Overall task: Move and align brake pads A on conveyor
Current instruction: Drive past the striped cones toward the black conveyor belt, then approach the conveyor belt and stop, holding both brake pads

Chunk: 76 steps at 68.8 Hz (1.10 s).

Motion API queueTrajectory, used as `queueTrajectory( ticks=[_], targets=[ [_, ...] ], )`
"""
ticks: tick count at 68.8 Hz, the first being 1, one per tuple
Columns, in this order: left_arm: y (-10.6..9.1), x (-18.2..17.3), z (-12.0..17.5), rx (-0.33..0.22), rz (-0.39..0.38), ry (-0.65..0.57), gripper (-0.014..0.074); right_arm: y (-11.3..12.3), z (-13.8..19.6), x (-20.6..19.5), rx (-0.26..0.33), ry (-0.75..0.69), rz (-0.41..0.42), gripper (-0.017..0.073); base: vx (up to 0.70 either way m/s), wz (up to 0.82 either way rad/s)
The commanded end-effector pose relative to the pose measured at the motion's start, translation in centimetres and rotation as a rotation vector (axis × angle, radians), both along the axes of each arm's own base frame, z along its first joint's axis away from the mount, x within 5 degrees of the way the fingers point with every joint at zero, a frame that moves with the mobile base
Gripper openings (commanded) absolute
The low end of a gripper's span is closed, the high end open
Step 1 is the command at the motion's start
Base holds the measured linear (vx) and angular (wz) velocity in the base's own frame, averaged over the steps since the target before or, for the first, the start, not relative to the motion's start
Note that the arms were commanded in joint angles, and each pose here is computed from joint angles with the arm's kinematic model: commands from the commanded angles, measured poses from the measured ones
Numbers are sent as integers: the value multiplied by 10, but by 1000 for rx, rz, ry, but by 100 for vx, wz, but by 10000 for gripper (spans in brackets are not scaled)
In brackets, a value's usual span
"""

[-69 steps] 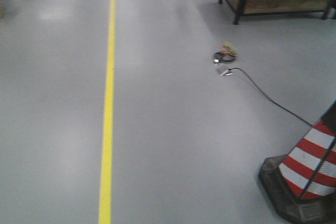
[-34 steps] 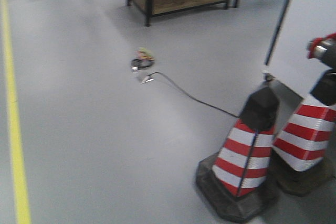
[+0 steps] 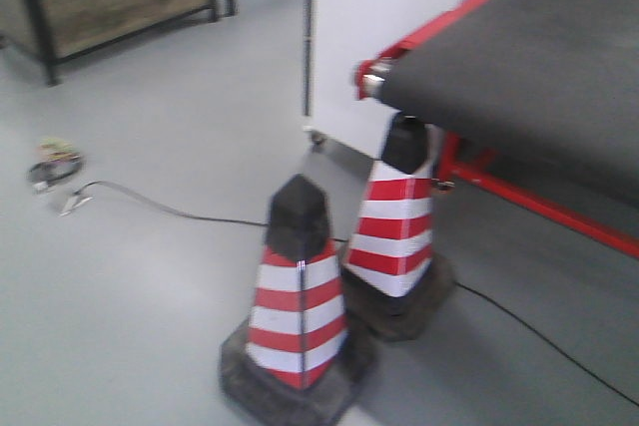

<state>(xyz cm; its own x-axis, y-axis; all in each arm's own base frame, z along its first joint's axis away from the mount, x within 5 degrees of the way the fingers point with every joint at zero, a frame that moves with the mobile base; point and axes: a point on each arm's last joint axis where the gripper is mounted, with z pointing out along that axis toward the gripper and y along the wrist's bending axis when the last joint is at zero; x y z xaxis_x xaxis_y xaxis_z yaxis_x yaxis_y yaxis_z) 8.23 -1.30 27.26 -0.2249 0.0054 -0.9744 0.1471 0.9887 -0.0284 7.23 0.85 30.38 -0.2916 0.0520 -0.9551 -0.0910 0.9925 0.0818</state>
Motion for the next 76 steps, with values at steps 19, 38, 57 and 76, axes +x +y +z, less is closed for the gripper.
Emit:
queueTrajectory(
  ticks=[19, 38, 57, 76],
  targets=[
    [0, 2, 18, -34, 6, -119, -6, 0, 18, 1, 1, -121, 0, -7, 14, -82],
    [0, 2, 18, -34, 6, -119, -6, 0, 18, 1, 1, -121, 0, -7, 10, -65],
    [0, 2, 18, -34, 6, -119, -6, 0, 19, 1, 2, -123, 0, -7, 10, -57],
    [0, 2, 18, -34, 6, -119, -6, 0, 19, 1, 1, -122, 0, -7, 9, -41]
  ],
)
